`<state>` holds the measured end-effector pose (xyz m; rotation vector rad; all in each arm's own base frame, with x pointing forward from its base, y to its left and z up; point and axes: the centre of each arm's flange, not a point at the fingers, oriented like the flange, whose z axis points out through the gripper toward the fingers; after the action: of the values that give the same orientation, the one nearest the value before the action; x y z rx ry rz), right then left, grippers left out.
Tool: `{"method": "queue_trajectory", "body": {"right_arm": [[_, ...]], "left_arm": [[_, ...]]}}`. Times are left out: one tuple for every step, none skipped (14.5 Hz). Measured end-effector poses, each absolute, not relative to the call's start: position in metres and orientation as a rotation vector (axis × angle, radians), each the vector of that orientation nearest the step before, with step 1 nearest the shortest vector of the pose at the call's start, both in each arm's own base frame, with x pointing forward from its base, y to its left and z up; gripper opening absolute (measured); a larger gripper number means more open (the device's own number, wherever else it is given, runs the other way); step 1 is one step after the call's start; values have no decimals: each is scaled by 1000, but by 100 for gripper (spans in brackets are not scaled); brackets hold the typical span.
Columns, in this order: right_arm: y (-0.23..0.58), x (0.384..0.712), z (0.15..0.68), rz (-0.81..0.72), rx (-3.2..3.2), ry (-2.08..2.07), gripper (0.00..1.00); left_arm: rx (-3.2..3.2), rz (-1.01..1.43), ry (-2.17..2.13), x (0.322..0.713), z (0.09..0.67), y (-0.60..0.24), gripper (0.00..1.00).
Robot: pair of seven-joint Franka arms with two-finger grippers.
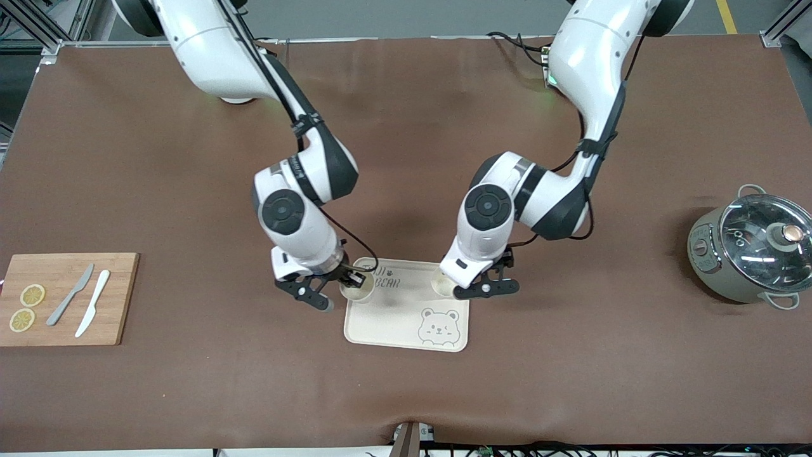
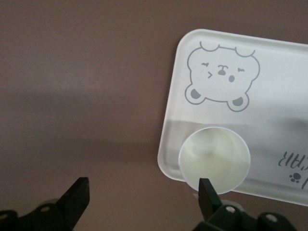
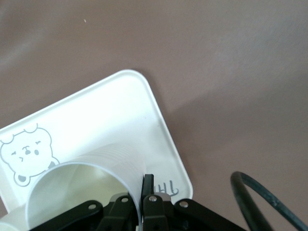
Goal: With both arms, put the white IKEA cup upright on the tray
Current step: 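Open the left gripper while the right gripper carries its cup toward the tray, then lower the cup onto the tray with the right gripper while the left gripper withdraws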
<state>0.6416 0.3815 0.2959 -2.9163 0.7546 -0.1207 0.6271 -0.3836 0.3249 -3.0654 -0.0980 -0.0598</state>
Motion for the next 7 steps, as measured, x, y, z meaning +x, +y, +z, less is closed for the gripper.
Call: {"method": "queue_trajectory", "body": {"right_arm": [[389, 638, 287, -131, -2912, 775, 4], [394, 637, 280, -140, -2905, 794, 4], [398, 636, 274, -149, -2896, 811, 4], [401, 636, 270, -161, -2885, 824, 4], [404, 635, 266, -177, -2871, 839, 4], [407, 635, 263, -192, -2861, 855, 4], [410, 634, 259, -205, -2857, 869, 4]], "left_arm": [[-3062, -54, -73, 631, 342, -371, 100], [-3063, -47, -49, 637, 360, -353, 100], [-3071, -40, -25, 645, 376, -332, 100], [-3080, -34, 4, 652, 390, -310, 100], [-3087, -25, 36, 660, 402, -286, 100], [-3090, -17, 63, 666, 411, -263, 100], [-3091, -17, 85, 672, 419, -242, 100]]}}
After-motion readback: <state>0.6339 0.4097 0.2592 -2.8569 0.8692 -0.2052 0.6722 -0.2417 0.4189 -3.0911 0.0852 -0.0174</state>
